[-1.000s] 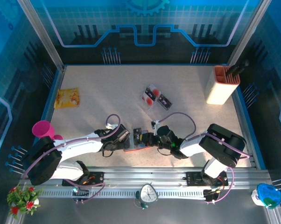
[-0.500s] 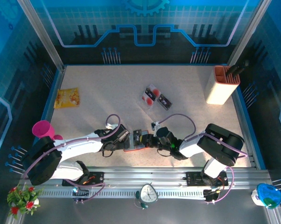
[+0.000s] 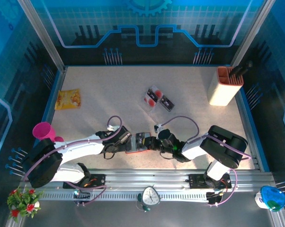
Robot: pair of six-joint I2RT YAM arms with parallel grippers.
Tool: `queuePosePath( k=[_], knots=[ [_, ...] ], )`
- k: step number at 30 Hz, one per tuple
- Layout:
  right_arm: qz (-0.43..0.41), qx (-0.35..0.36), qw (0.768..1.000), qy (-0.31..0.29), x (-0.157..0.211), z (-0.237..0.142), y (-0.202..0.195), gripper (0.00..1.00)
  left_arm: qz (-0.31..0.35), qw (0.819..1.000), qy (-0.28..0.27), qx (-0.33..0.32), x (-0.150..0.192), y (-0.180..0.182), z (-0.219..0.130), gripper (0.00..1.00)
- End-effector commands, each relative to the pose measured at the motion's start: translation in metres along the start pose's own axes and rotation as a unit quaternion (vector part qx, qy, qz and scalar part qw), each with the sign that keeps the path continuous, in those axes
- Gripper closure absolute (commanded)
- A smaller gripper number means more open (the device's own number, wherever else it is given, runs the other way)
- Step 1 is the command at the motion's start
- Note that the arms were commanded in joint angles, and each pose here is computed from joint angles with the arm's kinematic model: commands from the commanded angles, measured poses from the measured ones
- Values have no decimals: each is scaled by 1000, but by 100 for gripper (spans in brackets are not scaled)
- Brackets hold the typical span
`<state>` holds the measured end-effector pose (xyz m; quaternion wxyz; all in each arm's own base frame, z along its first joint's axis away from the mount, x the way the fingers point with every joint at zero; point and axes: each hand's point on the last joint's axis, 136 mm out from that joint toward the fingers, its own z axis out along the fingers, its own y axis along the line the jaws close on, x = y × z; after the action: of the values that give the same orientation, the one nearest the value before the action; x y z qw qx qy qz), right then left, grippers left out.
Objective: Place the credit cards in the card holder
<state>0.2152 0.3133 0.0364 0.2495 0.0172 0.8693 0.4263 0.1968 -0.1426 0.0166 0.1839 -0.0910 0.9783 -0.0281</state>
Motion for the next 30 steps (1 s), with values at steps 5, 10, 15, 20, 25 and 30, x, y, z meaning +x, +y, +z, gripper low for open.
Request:
queuePosePath(
  k=[5, 10, 15, 20, 25, 30],
  knots=[
    [0, 30, 999, 28, 12, 3, -7, 100, 9, 1000, 10, -19, 8, 8, 6, 1],
    [2, 42, 998, 36, 15, 2, -11, 100, 11, 1000, 13, -22, 9, 9, 8, 1],
    [2, 54, 998, 45, 17, 1, -13, 100, 12, 1000, 13, -22, 9, 8, 8, 1],
    [-1, 64, 996, 56, 20, -2, -15, 100, 12, 1000, 13, -22, 10, 8, 9, 1],
    [-6, 69, 995, 67, 23, -2, -16, 100, 13, 1000, 13, -22, 9, 8, 10, 1],
    [-8, 70, 994, 85, 29, 0, -16, 100, 14, 1000, 14, -22, 10, 8, 10, 1]
  ],
)
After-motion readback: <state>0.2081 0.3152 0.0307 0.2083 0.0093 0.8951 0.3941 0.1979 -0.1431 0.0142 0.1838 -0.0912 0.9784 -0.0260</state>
